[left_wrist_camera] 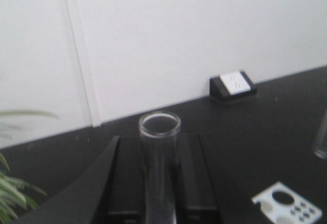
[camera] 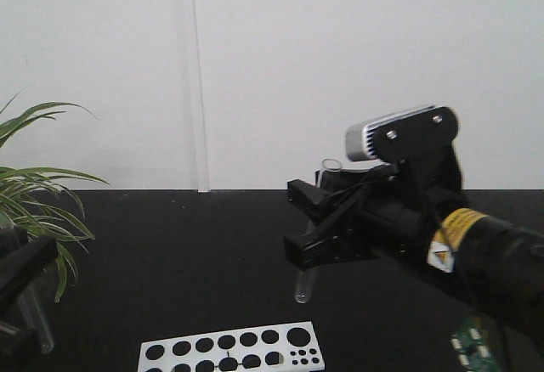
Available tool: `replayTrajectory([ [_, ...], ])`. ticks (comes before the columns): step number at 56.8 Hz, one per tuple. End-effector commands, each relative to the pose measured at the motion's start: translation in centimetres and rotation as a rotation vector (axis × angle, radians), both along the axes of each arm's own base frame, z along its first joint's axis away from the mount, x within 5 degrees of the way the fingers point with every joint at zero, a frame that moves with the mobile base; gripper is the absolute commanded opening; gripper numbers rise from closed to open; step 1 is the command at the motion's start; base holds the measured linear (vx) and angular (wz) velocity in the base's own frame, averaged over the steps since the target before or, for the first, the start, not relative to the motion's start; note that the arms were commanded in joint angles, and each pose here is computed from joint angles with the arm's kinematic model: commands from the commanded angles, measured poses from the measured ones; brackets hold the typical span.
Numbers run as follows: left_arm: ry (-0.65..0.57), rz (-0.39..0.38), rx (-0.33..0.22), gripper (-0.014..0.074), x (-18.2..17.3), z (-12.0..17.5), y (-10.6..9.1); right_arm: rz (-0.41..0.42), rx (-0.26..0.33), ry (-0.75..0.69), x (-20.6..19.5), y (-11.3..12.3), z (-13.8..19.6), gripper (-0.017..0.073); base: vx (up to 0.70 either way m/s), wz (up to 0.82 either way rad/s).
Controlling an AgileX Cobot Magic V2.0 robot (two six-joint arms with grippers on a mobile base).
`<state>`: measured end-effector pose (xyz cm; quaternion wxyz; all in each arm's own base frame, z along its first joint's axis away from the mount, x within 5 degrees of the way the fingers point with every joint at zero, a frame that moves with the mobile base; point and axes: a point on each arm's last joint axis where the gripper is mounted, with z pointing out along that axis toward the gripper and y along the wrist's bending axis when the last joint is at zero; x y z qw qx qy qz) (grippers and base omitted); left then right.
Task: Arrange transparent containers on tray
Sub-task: 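Drive the base to the sink counter holding both tubes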
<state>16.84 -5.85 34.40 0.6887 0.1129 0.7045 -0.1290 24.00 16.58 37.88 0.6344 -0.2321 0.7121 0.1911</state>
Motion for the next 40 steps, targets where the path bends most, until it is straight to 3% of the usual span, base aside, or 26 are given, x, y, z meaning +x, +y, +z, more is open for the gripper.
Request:
replayTrajectory([
  [1,-0.102,-0.008,-0.045,0.0131,-0.3,3.1,0.0,-0.013,0.000,-0.138,-2.9,-2.3,4.4,0.0012,0.00,0.00],
  [9,-0.105,0.002,-0.046,0.0132,-1.1,4.1,0.4,-0.047,0.003,-0.163,-7.8,-6.0,6.2,0.0012,0.00,0.00],
  [21,-0.116,0.023,-0.050,0.0132,-4.1,4.9,1.6,-0.075,0.034,-0.170,-13.9,-10.5,4.5,0.0012,0.00,0.00],
  [29,-0.107,0.042,-0.049,0.0132,-6.6,5.1,2.6,-0.100,0.022,-0.160,-15.4,-11.8,4.3,0.0012,0.00,0.00],
  [40,-0.119,0.049,-0.053,0.0132,-7.9,5.3,3.1,-0.103,0.015,-0.197,-15.5,-11.9,4.6,0.0012,0.00,0.00],
])
